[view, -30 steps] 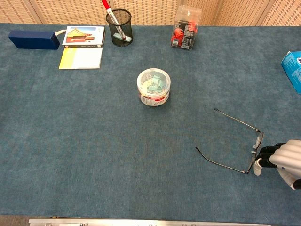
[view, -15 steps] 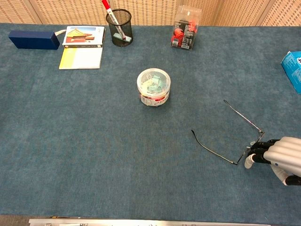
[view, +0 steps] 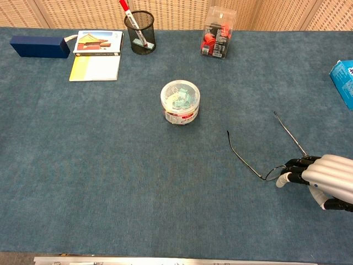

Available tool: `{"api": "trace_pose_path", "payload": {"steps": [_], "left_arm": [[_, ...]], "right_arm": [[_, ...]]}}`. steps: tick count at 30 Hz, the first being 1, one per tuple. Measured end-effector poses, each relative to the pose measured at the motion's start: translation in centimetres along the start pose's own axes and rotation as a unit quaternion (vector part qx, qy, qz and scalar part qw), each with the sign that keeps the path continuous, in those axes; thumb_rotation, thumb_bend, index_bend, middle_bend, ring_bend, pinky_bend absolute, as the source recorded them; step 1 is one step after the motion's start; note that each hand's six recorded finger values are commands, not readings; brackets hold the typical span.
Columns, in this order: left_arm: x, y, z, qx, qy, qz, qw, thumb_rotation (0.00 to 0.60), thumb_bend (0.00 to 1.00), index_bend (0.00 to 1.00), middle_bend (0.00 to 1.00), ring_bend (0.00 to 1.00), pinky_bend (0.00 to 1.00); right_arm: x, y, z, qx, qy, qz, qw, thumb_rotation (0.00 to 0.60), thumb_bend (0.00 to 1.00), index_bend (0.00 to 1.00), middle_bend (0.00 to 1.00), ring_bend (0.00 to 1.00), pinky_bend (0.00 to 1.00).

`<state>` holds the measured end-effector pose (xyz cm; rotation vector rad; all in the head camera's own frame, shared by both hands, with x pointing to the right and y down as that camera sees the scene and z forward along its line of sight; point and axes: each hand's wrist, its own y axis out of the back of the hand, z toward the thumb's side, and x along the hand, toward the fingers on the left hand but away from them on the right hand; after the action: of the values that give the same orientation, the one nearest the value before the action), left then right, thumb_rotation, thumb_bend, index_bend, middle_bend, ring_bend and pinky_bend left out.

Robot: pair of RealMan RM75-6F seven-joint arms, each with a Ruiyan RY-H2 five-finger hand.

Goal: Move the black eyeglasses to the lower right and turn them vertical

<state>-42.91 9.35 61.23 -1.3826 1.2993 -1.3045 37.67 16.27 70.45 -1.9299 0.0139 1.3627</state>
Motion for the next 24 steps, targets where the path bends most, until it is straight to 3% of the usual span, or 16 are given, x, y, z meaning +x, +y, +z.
{"api": "trace_pose_path", "payload": {"steps": [15, 18, 24], "left_arm": [[0.0, -0.1, 0.0, 0.003, 0.000, -0.002, 1.0000, 0.600, 0.38, 0.47, 0.54, 0.40, 0.53], [0.1, -0.2, 0.0, 0.003, 0.000, -0.002, 1.0000, 0.600, 0.38, 0.47, 0.54, 0.40, 0.53], [0.1, -0.2, 0.1, 0.003, -0.001, -0.002, 1.0000, 0.600, 0.38, 0.48, 0.54, 0.40, 0.53]], "right_arm": [[2.3, 0.7, 2.0, -0.037, 0.058, 0.026, 0.9973, 0.600, 1.00, 0.24, 0.21, 0.10, 0.18], [2.8, 1.4, 2.2, -0.044, 0.067, 0.015, 0.9967, 0.600, 1.00, 0.24, 0.22, 0.10, 0.18], [3.1, 3.4, 2.2, -0.050, 0.072, -0.043, 0.9952, 0.600, 1.00, 0.24, 0.23, 0.10, 0.18]]}}
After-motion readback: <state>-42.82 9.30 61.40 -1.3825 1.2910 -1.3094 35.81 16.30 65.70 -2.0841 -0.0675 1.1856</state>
